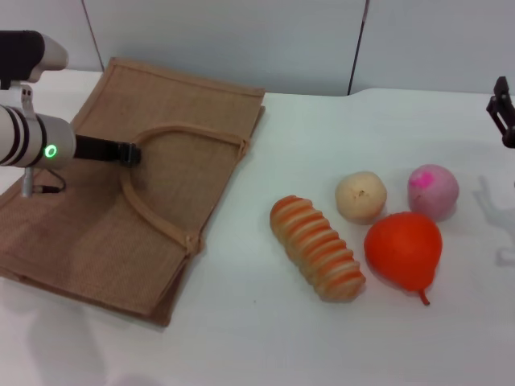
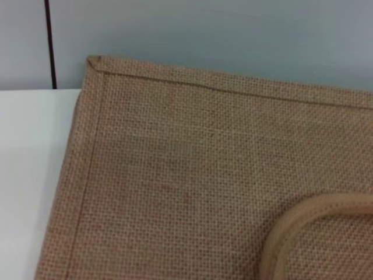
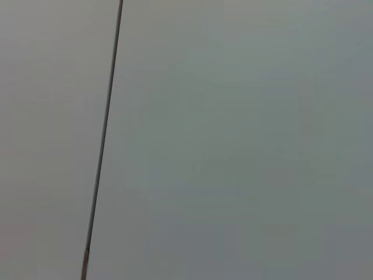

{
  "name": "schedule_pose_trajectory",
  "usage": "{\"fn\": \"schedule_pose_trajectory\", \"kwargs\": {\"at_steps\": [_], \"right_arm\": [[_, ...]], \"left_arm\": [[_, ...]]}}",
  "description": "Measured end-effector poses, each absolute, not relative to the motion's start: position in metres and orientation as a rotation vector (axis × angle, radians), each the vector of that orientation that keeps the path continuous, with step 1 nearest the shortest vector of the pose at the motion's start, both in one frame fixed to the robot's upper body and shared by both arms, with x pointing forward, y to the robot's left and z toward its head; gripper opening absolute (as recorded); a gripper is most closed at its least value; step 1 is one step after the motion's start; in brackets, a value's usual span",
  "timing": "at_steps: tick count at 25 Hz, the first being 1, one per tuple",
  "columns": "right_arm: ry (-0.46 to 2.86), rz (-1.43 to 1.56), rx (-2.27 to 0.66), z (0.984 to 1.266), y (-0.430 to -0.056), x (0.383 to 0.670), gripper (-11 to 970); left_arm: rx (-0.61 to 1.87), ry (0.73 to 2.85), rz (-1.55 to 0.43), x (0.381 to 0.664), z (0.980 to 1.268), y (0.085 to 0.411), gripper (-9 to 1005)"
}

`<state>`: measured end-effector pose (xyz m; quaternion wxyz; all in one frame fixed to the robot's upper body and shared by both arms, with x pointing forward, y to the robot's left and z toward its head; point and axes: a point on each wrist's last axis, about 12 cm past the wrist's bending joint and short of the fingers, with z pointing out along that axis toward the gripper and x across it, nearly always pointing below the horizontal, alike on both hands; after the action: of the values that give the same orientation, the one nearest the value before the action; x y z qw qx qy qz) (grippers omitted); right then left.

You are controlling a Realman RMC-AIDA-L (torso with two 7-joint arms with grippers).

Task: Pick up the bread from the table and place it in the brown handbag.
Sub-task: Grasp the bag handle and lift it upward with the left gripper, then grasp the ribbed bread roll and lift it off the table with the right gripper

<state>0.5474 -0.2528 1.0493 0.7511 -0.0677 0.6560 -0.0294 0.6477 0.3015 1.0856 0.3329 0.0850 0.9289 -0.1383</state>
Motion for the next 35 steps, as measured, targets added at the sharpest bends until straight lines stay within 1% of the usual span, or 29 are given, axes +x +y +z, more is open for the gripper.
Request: {"fn": "schedule_pose_trajectory", "kwargs": {"at_steps": [6,12,16,19,23,26,27,28,31,35], "right_arm": [[1.435,-0.065,-0.151,1.049,-0.253,0.547,887],[1.472,-0.038,-0.164,1.046,-0.247,0.548,886],[1.558,0.012,-0.208,1.042,-0.239,0.556,886],[1.607,0.062,-0.268,1.045,-0.231,0.563,886],[1.642,0.149,-0.37,1.059,-0.223,0.569,885],[1.64,0.219,-0.486,1.072,-0.211,0.565,885],[1.653,0.264,-0.575,1.079,-0.203,0.562,885],[1.653,0.264,-0.575,1.079,-0.203,0.562,885],[1.682,0.319,-0.741,1.09,-0.188,0.553,884],[1.691,0.37,-0.953,1.103,-0.166,0.536,884]], "left_arm": [[0.185,2.372,-0.395,0.647,1.091,0.307,126],[0.159,2.264,-0.504,0.64,1.097,0.317,124],[0.165,2.168,-0.591,0.631,1.099,0.321,124],[0.195,2.095,-0.652,0.625,1.102,0.322,123],[0.249,2.005,-0.712,0.62,1.106,0.318,123],[0.279,1.951,-0.738,0.615,1.107,0.318,123],[0.287,1.933,-0.747,0.612,1.108,0.318,123],[0.3,1.911,-0.759,0.61,1.109,0.318,123],[0.332,1.841,-0.8,0.603,1.112,0.317,123],[0.347,1.756,-0.848,0.595,1.116,0.318,122]]}}
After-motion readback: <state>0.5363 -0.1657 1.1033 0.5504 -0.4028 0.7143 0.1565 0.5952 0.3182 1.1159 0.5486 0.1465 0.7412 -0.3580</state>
